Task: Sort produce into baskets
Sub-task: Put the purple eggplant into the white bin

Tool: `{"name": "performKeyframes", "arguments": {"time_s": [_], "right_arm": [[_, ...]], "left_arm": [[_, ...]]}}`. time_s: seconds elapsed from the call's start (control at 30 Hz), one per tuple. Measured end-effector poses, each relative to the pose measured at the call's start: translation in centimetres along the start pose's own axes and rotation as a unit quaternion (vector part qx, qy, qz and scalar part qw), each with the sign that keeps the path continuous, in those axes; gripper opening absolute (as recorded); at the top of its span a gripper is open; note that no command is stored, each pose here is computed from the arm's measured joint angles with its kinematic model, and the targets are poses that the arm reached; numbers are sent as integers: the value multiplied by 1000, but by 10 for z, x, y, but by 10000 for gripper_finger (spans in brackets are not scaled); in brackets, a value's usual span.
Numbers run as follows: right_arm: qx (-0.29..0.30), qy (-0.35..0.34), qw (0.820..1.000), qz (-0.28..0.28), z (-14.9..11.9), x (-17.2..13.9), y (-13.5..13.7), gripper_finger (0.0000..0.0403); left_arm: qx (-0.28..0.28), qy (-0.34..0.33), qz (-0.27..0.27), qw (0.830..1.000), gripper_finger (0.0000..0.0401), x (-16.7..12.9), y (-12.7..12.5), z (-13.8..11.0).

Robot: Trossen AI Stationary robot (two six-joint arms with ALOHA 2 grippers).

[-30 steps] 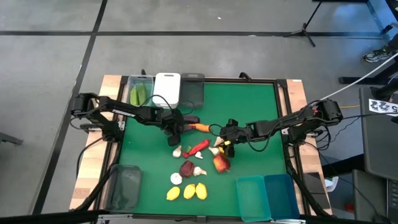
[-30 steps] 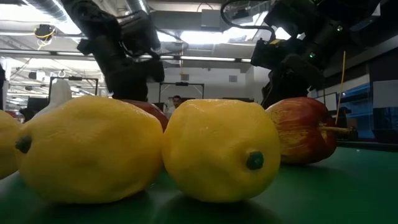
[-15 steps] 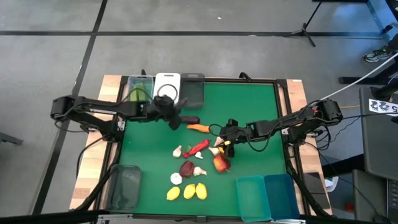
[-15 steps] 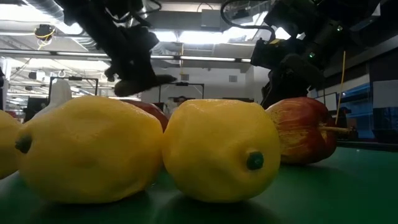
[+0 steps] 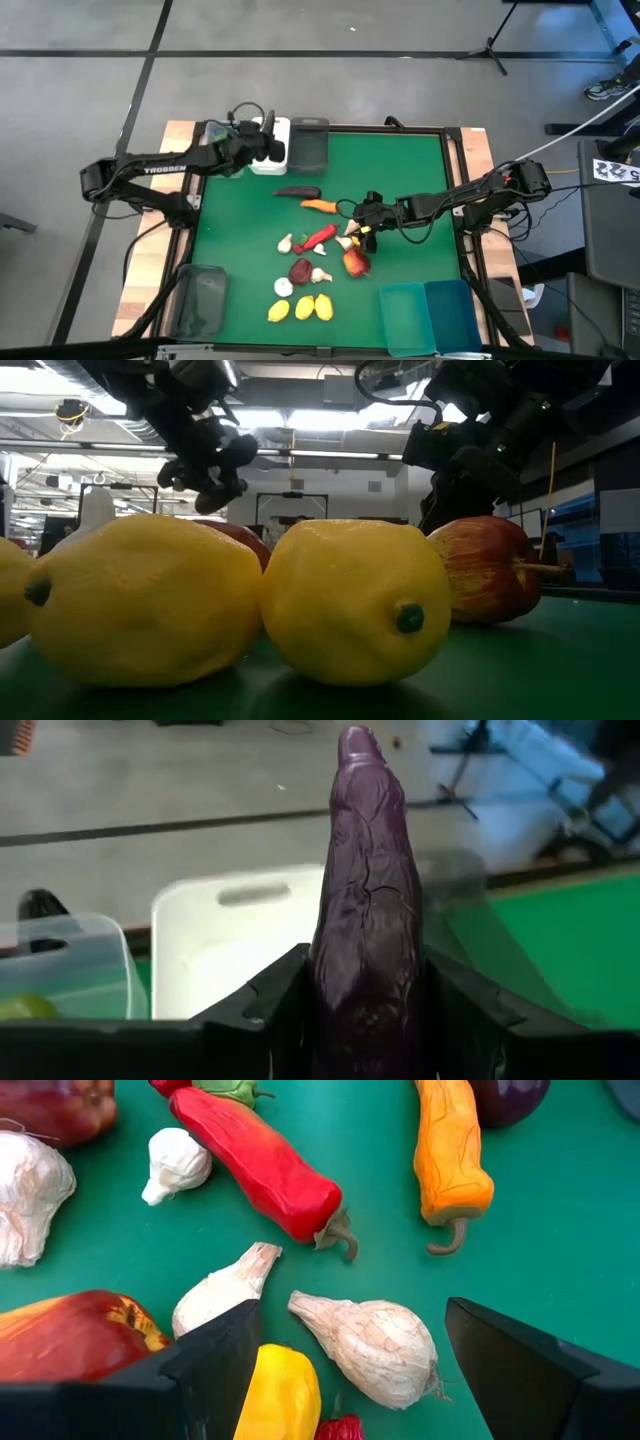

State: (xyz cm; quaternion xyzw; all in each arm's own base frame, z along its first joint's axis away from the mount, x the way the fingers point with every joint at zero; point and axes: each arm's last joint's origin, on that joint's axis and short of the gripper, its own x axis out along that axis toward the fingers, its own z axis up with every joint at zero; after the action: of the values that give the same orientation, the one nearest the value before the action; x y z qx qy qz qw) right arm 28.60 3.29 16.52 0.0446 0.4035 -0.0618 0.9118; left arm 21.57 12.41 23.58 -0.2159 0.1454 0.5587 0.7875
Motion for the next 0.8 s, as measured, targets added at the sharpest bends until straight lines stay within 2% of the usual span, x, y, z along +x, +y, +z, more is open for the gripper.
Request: {"name": "performKeyframes", "arguments": {"time_s": [0.2,0.47,0.7,0.8], "right_arm": [[0,0,1000,0,0,0,0,317],[0,-1,1000,-3,0,0,0,317],[0,2,1000,-5,0,0,0,317],[-1,3,1000,-5,-1,0,0,317]], "left_arm": [[-23,1,40,999,162,21,12,3],[-18,42,75,996,162,51,14,-18],[-25,58,96,993,165,65,17,-28],[-11,62,100,993,177,67,18,-29]]}}
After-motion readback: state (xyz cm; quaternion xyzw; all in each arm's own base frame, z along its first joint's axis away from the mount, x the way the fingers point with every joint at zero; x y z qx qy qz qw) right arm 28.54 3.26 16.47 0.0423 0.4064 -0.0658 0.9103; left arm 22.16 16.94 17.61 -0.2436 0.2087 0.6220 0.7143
